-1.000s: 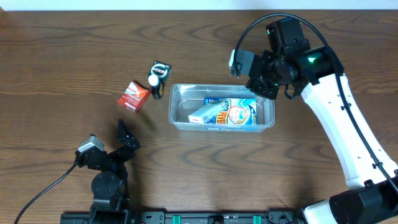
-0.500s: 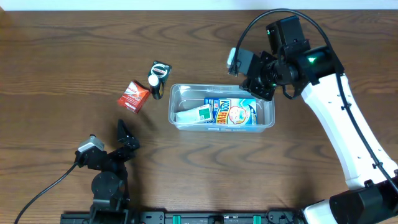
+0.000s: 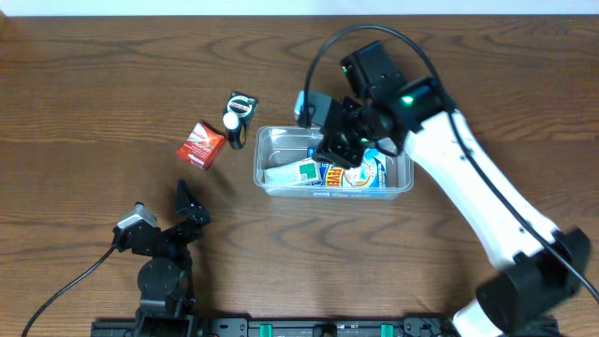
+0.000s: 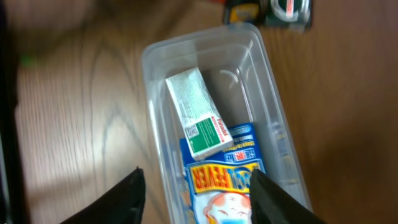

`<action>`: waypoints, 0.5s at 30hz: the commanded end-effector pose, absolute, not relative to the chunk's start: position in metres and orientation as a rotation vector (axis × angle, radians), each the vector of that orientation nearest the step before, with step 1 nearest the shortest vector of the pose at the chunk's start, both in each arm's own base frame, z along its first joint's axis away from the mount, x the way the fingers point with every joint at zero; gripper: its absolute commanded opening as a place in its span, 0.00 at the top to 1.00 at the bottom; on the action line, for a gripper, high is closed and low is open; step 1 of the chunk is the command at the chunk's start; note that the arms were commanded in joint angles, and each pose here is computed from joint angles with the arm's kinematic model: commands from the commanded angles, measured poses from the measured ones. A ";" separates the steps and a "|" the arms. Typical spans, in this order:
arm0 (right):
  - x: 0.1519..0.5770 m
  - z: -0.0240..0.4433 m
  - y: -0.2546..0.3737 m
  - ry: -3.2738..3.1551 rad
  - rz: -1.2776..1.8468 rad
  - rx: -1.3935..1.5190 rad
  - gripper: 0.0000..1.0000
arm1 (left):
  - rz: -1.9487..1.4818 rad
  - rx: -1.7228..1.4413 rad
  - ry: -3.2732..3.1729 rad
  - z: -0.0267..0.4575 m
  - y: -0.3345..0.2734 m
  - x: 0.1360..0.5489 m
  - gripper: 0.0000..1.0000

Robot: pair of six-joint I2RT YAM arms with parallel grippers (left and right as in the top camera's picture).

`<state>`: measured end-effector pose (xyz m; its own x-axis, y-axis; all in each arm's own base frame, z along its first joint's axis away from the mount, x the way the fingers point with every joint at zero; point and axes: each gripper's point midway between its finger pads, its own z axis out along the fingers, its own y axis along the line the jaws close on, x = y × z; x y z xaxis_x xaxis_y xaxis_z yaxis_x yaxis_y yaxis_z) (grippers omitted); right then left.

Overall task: Pack container
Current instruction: 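Carry the white box into the container beside the blue box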

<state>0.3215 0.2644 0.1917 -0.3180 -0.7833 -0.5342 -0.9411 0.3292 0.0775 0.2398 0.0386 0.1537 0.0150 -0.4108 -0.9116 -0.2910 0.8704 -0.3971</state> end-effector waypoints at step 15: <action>0.352 0.110 0.267 2.700 0.999 -0.896 0.20 | -0.052 -0.572 1.623 0.138 0.043 0.238 0.02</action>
